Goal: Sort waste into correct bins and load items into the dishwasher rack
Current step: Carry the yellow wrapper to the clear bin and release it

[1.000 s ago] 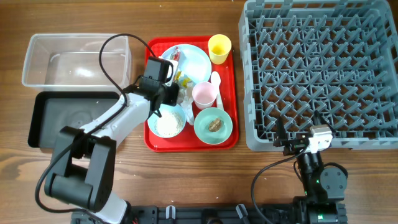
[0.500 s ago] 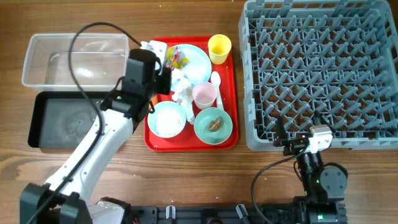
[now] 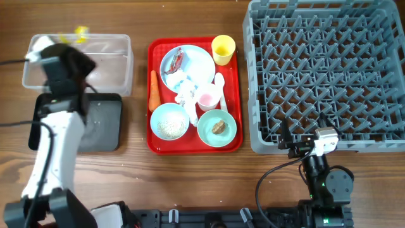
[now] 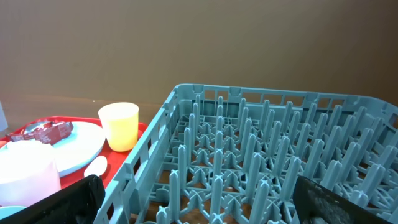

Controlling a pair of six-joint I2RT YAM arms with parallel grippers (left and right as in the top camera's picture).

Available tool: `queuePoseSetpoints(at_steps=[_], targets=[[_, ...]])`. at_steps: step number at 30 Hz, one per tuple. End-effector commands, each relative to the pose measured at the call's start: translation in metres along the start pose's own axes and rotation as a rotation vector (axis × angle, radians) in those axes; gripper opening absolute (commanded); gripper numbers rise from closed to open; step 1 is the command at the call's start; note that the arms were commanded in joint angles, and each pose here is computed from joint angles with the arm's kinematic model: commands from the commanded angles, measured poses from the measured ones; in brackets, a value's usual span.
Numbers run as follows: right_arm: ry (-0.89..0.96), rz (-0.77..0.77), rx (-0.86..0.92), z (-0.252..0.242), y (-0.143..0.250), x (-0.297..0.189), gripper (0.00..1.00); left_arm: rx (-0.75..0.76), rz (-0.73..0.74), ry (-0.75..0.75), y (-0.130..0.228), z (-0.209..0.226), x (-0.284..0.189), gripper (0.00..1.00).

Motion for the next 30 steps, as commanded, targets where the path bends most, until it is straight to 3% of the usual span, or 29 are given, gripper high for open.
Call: queuePoseSetpoints(at_steps=[1,4,13,14,15,16,19,24,30], targets=[[-0.009,-0.011,-0.011,0.001,-0.002,0.000,1.00,-0.139,0.062,0.025,-0.007,0.029,0.032,0.04],[-0.009,-0.011,-0.011,0.001,-0.002,0.000,1.00,-0.283,0.067,-0.042,-0.005,0.062,0.061,0.04],[-0.009,-0.011,-0.011,0.001,-0.002,0.000,1.00,-0.305,0.066,-0.078,0.007,0.088,0.094,0.05],[-0.009,-0.011,-0.011,0.001,-0.002,0.000,1.00,-0.305,0.060,-0.074,0.006,0.087,0.094,0.10],[-0.009,-0.011,-0.011,0.001,-0.002,0.000,1.00,-0.305,0.056,-0.070,0.005,0.087,0.094,0.31],[-0.009,-0.011,-0.011,0.001,-0.002,0.000,1.00,-0.304,0.050,-0.064,0.004,0.086,0.094,0.40],[-0.009,-0.011,-0.011,0.001,-0.002,0.000,1.00,-0.303,0.035,-0.037,0.000,0.081,0.095,0.47],[-0.010,-0.011,-0.011,0.001,-0.002,0.000,1.00,-0.294,-0.018,0.020,-0.023,0.063,0.077,0.44],[-0.009,-0.011,-0.011,0.001,-0.002,0.000,1.00,-0.248,-0.074,0.224,-0.058,-0.003,-0.002,0.35]])
Point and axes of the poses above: each gripper's point midway between its finger pads, its own x axis out along the fingers, its own z axis along the line the jaws close on, y = z × x, the point moved 5 cm from there along -x, back along the fingers, and after that the axes turned 6 degrees about -x, right-handed, at the moved point
